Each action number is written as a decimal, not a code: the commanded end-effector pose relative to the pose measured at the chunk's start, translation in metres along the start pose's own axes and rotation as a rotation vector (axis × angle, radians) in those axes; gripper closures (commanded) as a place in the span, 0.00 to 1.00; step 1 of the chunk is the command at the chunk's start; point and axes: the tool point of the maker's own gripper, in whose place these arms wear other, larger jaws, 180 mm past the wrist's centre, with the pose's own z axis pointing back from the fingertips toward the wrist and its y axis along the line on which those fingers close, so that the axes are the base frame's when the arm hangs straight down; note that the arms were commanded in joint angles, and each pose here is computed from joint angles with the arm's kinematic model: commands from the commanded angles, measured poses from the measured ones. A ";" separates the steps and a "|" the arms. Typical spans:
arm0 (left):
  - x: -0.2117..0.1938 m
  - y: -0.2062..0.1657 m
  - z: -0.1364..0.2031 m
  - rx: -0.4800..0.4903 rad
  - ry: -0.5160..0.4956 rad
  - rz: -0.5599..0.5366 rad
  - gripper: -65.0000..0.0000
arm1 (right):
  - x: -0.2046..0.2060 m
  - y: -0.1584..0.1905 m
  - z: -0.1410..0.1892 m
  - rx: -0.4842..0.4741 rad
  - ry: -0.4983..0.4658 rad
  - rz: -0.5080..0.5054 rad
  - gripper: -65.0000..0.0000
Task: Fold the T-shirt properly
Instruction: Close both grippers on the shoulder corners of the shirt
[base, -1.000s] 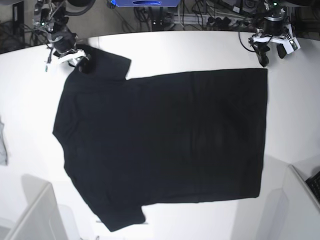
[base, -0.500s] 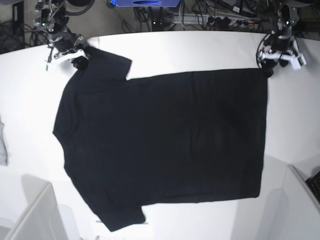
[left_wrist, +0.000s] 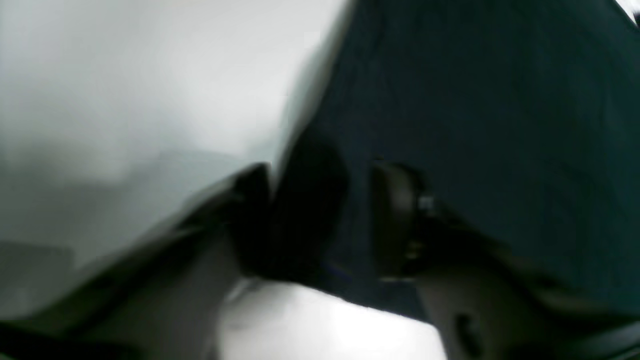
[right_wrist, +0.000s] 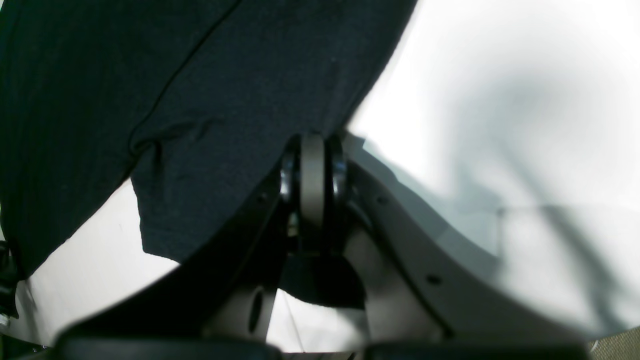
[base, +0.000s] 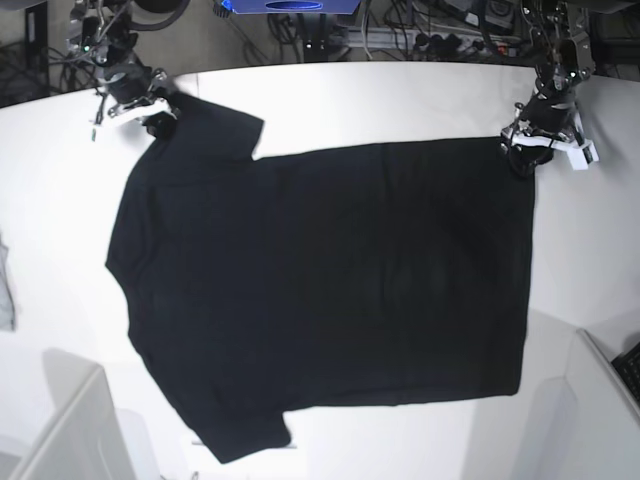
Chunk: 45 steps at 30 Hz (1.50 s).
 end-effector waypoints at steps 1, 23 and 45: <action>-0.016 0.003 0.003 0.003 0.065 0.002 0.67 | -0.032 -0.020 0.004 -0.085 0.139 0.010 1.00; -0.008 0.006 0.021 -0.009 0.062 -0.080 1.00 | -0.029 -0.006 0.028 -0.062 0.108 0.055 1.00; -0.010 0.002 0.056 -0.028 0.092 -0.186 1.00 | -0.019 0.003 0.067 -0.073 0.045 0.071 1.00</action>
